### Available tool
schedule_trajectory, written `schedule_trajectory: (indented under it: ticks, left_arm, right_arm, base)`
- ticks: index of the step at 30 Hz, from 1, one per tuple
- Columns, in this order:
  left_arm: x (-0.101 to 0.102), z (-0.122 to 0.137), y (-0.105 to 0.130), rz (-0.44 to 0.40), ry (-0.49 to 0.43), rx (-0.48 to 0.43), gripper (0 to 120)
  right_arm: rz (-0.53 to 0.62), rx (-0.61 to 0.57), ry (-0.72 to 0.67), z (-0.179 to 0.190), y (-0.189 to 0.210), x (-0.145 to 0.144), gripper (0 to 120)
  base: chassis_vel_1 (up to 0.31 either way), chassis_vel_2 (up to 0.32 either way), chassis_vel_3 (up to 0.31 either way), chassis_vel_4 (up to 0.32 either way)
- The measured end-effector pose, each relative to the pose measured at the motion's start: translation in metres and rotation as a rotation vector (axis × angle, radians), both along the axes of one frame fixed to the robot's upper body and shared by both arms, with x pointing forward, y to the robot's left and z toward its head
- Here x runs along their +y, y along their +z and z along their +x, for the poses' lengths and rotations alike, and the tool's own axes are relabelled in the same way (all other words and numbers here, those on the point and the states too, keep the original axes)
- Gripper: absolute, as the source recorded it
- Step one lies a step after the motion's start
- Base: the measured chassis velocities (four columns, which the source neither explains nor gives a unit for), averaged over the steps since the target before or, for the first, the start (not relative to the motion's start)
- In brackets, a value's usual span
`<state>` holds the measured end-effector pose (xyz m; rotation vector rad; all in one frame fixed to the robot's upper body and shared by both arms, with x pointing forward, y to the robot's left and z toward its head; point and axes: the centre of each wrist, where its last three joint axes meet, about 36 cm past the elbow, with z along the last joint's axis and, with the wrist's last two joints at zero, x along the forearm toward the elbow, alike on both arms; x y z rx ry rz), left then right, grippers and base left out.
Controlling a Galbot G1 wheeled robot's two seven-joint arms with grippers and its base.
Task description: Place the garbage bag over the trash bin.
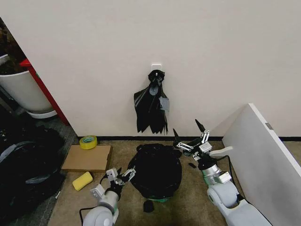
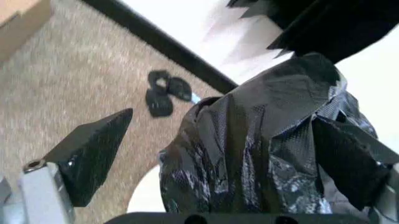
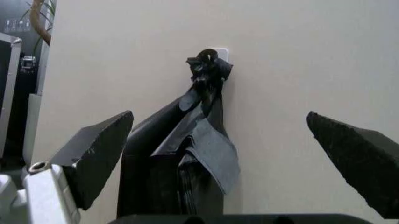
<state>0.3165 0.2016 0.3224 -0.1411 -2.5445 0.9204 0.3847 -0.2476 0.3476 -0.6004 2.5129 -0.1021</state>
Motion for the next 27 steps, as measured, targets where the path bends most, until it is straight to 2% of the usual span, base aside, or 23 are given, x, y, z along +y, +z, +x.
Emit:
schedule_trajectory:
  ticks: [3,7,9,11,14,15,21,27]
  left_arm:
    - [-0.003,0.006,0.006,-0.017,0.014,0.07,100]
    - [-0.004,0.009,0.007,-0.028,0.018,0.093,100]
    - [-0.003,0.007,0.007,-0.051,-0.019,0.046,100]
    - [0.002,0.003,0.0,-0.077,-0.064,-0.048,100]
    - [0.016,-0.002,-0.03,-0.117,-0.118,-0.172,100]
    - [0.016,-0.002,-0.03,-0.117,-0.118,-0.172,100]
    - [0.033,-0.013,-0.078,-0.181,-0.26,-0.305,100]
    - [0.05,-0.012,-0.105,-0.211,-0.35,-0.392,100]
  right_arm:
    - [-0.003,0.007,0.007,-0.002,-0.001,0.002,100]
    - [-0.003,0.012,0.014,-0.003,-0.003,0.005,100]
    - [-0.003,0.015,0.017,-0.004,-0.004,0.006,100]
    - [-0.004,0.017,0.019,-0.005,-0.005,0.007,100]
    - [-0.005,0.02,0.021,-0.005,-0.006,0.007,100]
    - [-0.005,0.02,0.021,-0.005,-0.006,0.007,100]
    - [-0.007,0.027,0.026,-0.007,-0.008,0.008,100]
    - [-0.014,0.035,0.029,-0.008,-0.012,0.009,100]
  base:
    - [0.0,0.0,0.0,0.0]
    - [0.0,0.0,0.0,0.0]
    - [0.0,0.0,0.0,0.0]
    - [0.0,0.0,0.0,0.0]
    - [0.0,0.0,0.0,0.0]
    - [0.0,0.0,0.0,0.0]
    - [0.0,0.0,0.0,0.0]
    - [0.0,0.0,0.0,0.0]
